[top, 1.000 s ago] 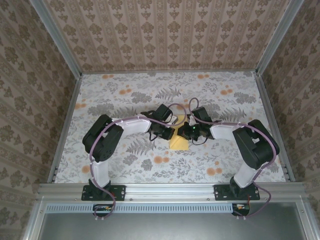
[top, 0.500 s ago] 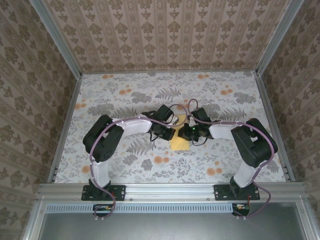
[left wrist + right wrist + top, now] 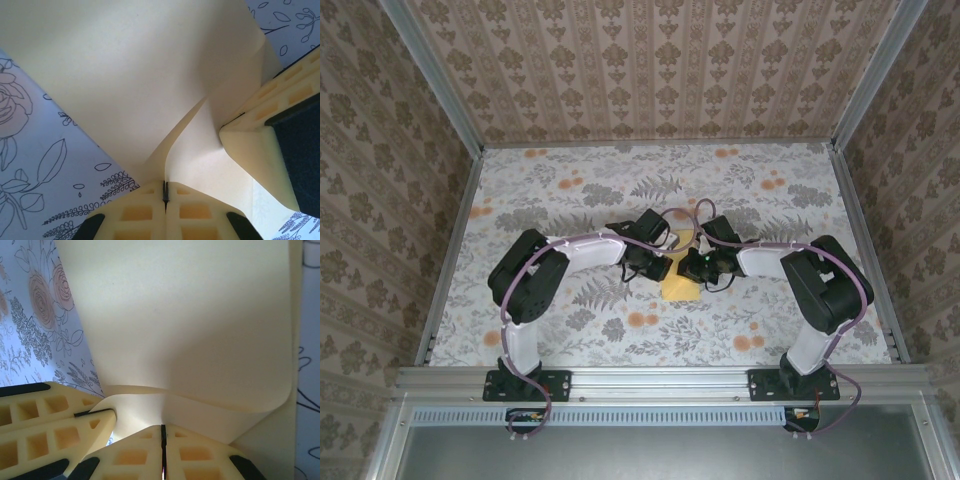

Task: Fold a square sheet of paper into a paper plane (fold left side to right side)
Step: Fold the triangle a second time at the center of the table.

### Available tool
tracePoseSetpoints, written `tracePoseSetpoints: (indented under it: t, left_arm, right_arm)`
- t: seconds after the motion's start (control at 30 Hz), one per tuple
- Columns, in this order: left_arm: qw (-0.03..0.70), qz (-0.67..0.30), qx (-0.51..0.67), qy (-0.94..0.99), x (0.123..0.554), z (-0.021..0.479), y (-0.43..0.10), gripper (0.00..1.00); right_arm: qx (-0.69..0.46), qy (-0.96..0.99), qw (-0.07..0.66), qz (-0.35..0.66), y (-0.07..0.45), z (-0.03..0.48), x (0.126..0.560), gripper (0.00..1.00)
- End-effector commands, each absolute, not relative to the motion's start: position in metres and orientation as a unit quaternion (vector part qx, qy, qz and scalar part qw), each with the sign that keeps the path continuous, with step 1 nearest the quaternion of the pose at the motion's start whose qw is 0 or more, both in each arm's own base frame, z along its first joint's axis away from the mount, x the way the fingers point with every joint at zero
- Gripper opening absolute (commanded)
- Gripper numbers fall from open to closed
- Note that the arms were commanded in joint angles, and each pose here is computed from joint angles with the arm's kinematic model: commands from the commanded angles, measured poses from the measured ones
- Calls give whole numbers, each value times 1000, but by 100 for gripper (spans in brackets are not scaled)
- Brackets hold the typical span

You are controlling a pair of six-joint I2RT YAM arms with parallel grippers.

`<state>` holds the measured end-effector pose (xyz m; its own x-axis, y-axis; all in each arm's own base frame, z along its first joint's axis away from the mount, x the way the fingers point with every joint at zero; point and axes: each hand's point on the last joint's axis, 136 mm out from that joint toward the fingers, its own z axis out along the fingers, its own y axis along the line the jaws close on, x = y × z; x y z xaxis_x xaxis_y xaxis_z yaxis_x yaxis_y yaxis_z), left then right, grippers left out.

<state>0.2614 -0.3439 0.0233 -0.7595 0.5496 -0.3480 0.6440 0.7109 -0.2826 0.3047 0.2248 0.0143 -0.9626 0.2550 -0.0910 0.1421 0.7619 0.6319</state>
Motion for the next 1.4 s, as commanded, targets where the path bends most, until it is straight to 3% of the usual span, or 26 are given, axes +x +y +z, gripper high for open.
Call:
tracePoseSetpoints:
  t: [0.0,0.2,0.63,0.93,1.37]
  left_arm:
    - [122,-190,323,919,264,31,-344,4]
    - [143,-230,286,919,265,65,-335,18]
    - [41,-475,219,851,205,89,-367,17]
    - [-8,-465,220,857,197,59,-379,17]
    - [-10,-385,219,897,198,25,-360,17]
  right_arm:
    - [121,951,58,279,210,-7,290,9]
    - [121,950,59,282,210,-7,290,9]
    - [114,949,59,287,213,-5,292,9]
    - [112,951,56,283,212,-5,290,9]
    - [108,954,54,274,209,-5,289,9]
